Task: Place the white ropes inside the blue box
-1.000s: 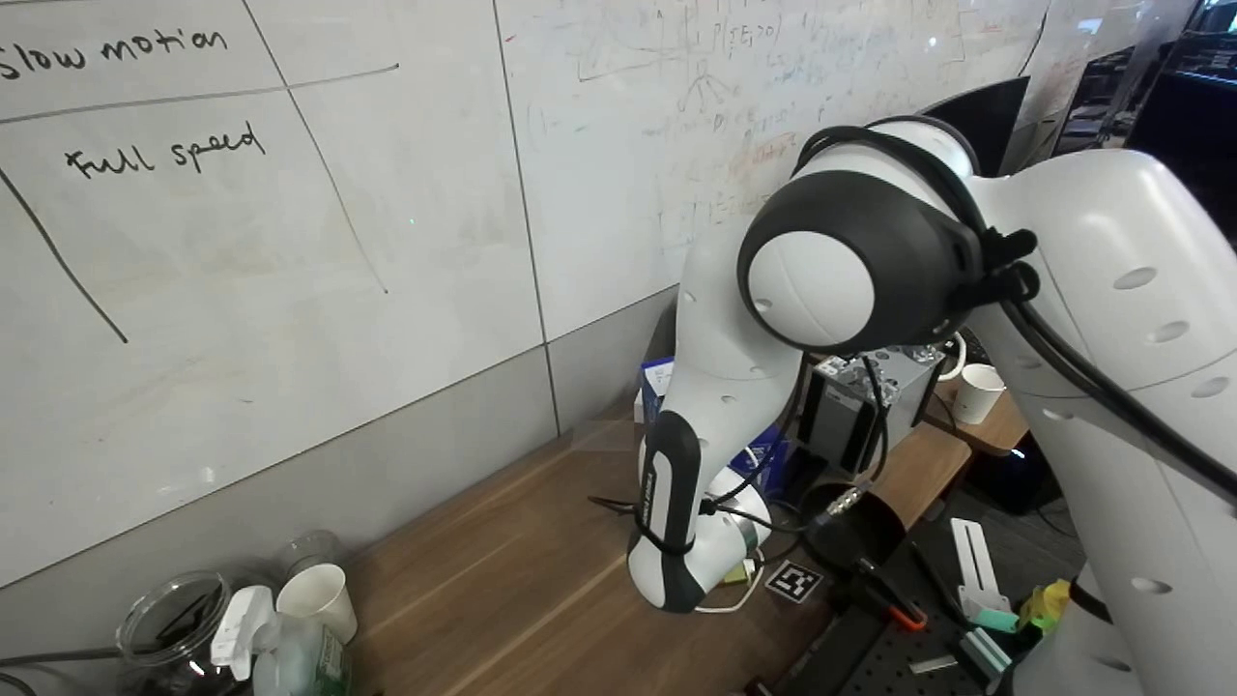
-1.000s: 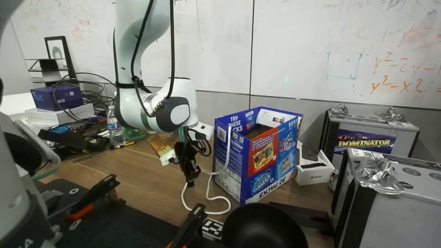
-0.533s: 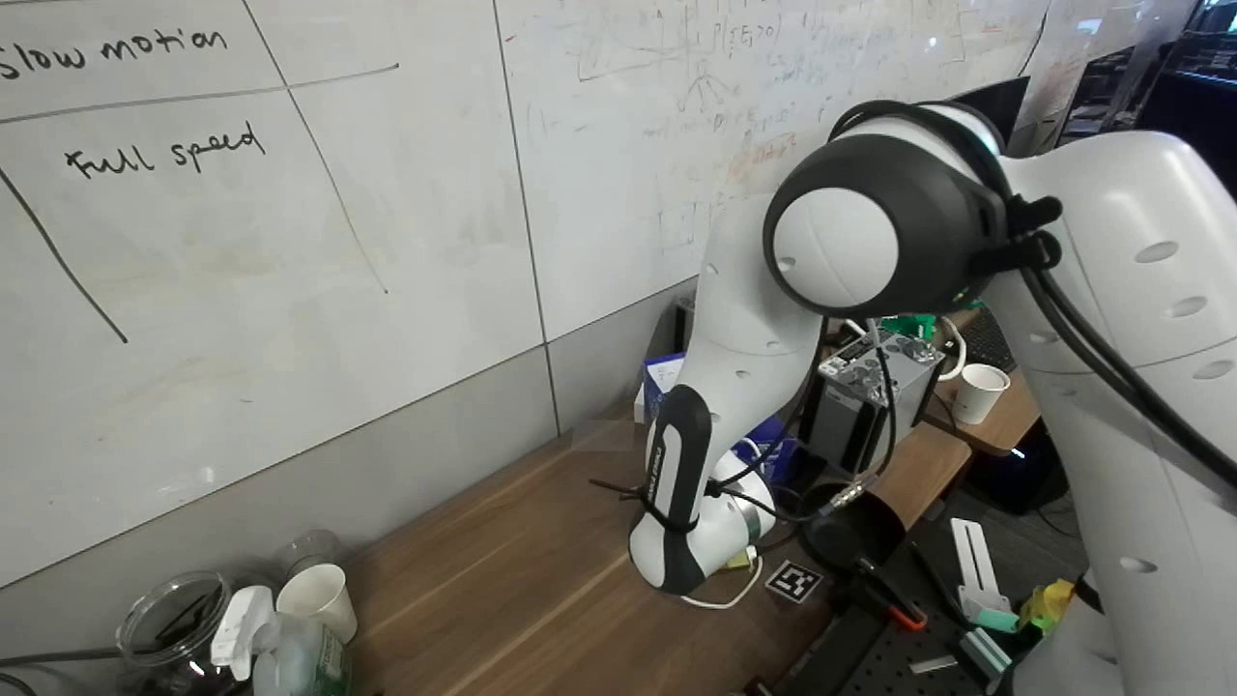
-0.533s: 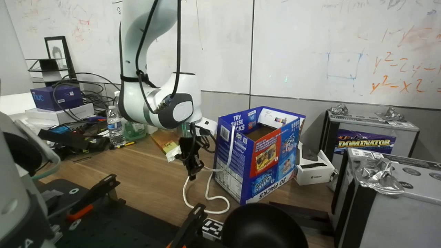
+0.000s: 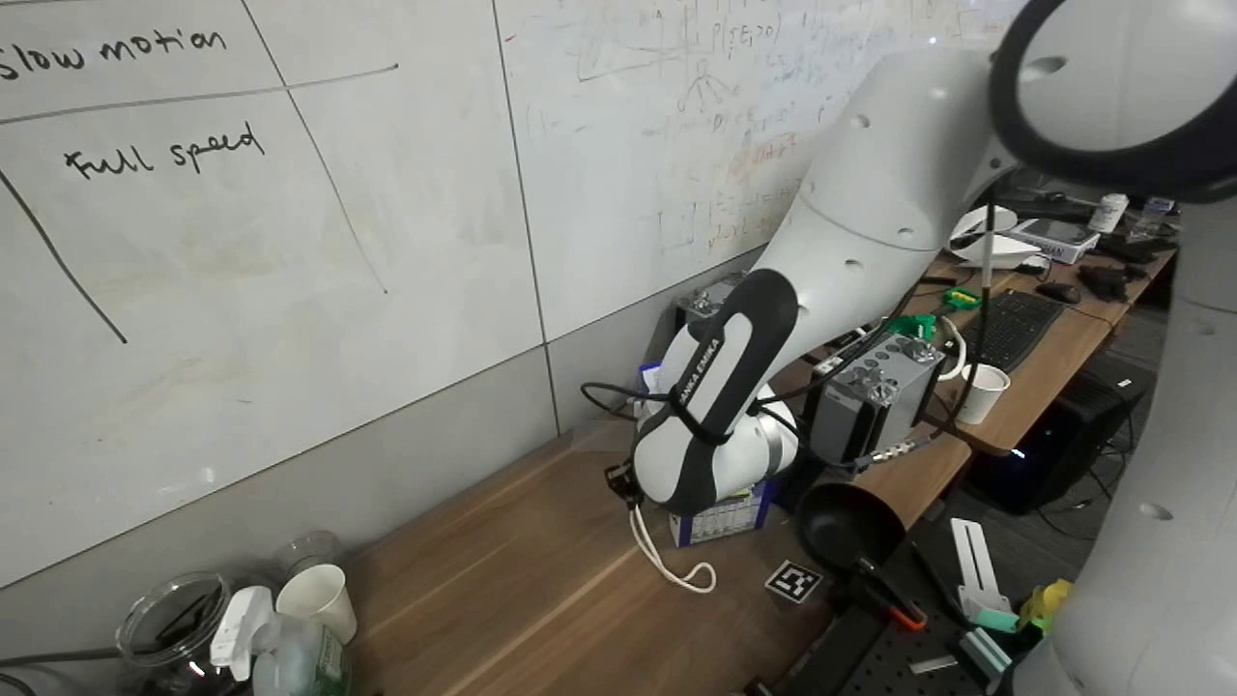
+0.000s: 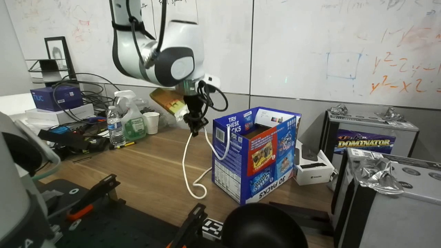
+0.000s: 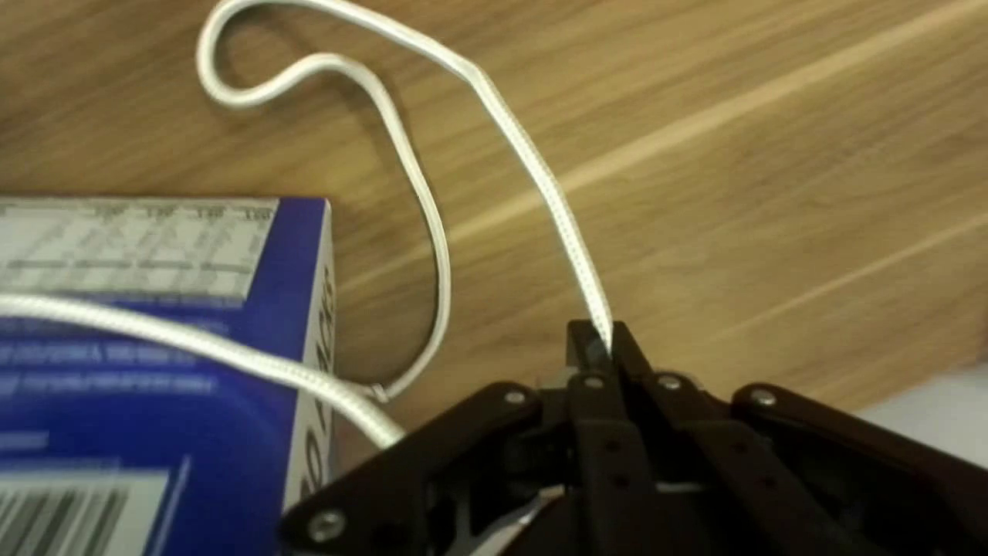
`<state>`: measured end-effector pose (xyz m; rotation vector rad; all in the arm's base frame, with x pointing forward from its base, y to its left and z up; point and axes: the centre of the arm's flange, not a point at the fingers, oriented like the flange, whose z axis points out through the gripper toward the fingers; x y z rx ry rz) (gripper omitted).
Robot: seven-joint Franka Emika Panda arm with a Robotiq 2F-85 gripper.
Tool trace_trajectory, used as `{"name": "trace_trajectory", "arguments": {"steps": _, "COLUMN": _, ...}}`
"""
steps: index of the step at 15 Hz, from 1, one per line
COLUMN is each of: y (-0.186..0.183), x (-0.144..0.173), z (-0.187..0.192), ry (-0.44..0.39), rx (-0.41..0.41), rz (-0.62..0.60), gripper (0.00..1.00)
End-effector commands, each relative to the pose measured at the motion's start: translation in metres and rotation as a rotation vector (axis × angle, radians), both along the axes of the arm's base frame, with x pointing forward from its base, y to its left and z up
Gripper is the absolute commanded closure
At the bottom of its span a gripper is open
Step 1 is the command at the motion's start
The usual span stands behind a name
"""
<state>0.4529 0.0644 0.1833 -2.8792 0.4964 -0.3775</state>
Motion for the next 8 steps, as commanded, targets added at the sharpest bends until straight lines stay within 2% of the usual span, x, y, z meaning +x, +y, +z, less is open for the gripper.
{"name": "trace_trajectory", "arguments": {"steps": 1, "y": -0.004, "x": -0.008, "z": 0.092, "ry": -0.085, "rx": 0.006, "rz": 0.054, "gripper": 0.99}}
{"name": "trace_trajectory", "arguments": {"steps": 5, "y": 0.012, "x": 0.001, "z": 0.163, "ry": -0.142, "rx": -0.058, "rz": 0.036, "gripper": 0.99}}
{"name": "trace_trajectory", "arguments": {"steps": 8, "y": 0.018, "x": 0.000, "z": 0.219, "ry": -0.201, "rx": -0.131, "rz": -0.024, "gripper": 0.99}}
